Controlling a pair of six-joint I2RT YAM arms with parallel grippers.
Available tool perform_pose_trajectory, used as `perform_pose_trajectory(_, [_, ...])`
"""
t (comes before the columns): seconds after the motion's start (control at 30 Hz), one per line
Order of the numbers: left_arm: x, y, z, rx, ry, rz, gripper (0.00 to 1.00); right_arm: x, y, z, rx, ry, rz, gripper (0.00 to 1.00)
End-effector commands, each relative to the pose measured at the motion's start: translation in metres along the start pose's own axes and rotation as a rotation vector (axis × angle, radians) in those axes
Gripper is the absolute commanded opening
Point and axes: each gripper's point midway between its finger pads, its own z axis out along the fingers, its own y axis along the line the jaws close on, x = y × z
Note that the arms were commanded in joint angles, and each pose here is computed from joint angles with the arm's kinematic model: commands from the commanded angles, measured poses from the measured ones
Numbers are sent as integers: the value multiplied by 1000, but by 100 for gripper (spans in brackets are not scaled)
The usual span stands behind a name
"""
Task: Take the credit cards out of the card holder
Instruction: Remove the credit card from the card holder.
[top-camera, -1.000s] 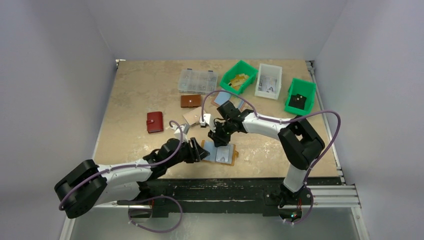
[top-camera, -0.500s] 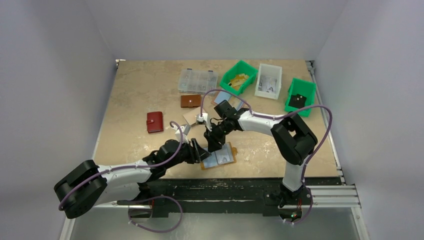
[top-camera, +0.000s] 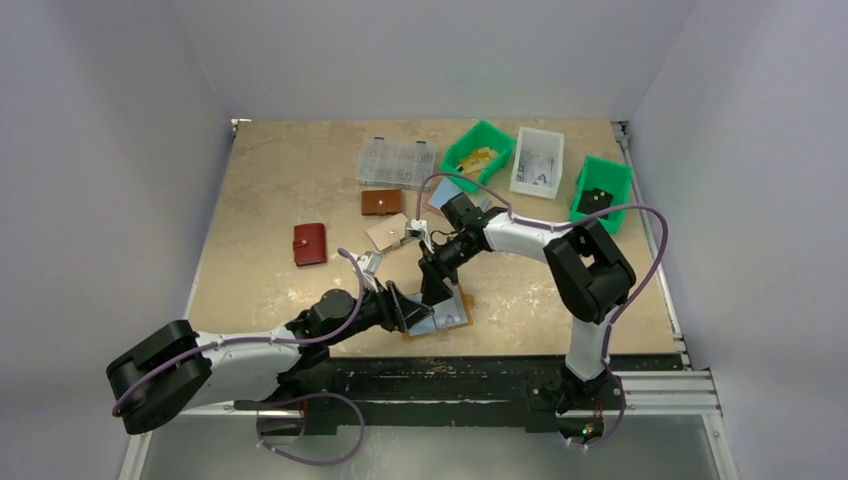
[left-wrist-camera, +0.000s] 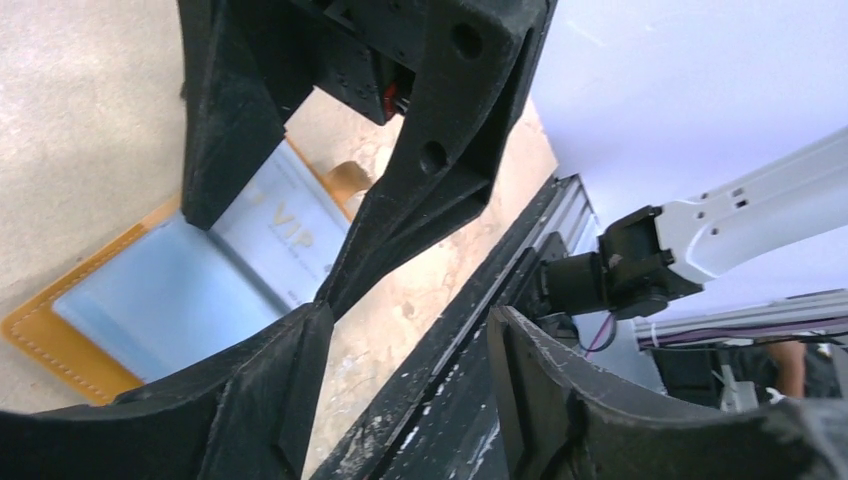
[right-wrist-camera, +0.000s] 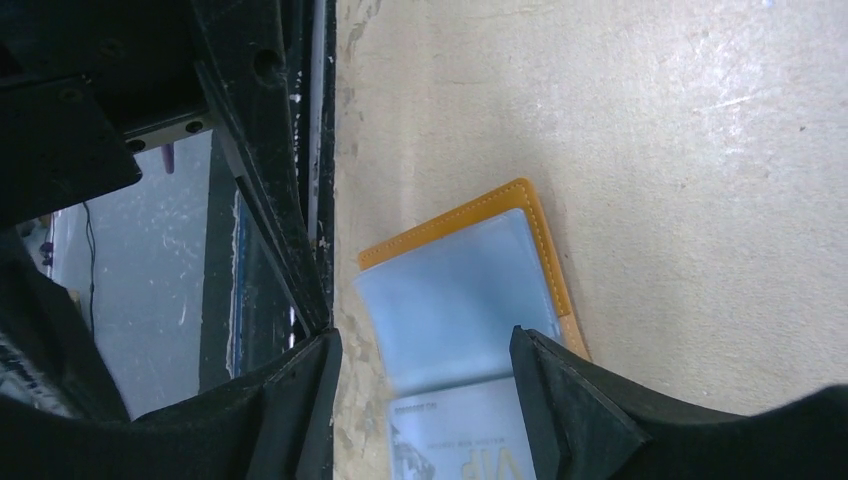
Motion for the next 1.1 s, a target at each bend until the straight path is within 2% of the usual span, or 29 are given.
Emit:
perform_pose_trajectory(0.0, [-13,-25,-1,107,-58,-15,67,-36,26,-15,-63,-80,-116,71])
perform_pose_trajectory(0.1, [-9,-24,3,102,-38,-48,76,-33,16,-21,-7,-47,-144,71])
perform_pose_trajectory(0.2, [-1,-17,6,88,-16,-74,76,-29,1,-36,98,-7,-212,70])
perform_pose_trajectory(0.37, [2,-12,8,78,-18,-95,71,-20,-16,-69,289,50,-348,67])
perform_pose_trajectory(0.5, [5,1,12,6,-8,-95,65,-15,-27,-84,418,74,-414,64])
perform_pose_trajectory(0.73, [8,22,22,-127,20,-87,55,1,-43,-81,484,160,-440,50])
perform_pose_trajectory(1.07, [18,37,34,-192,58,-89,49,24,-55,-66,520,303,-467,50])
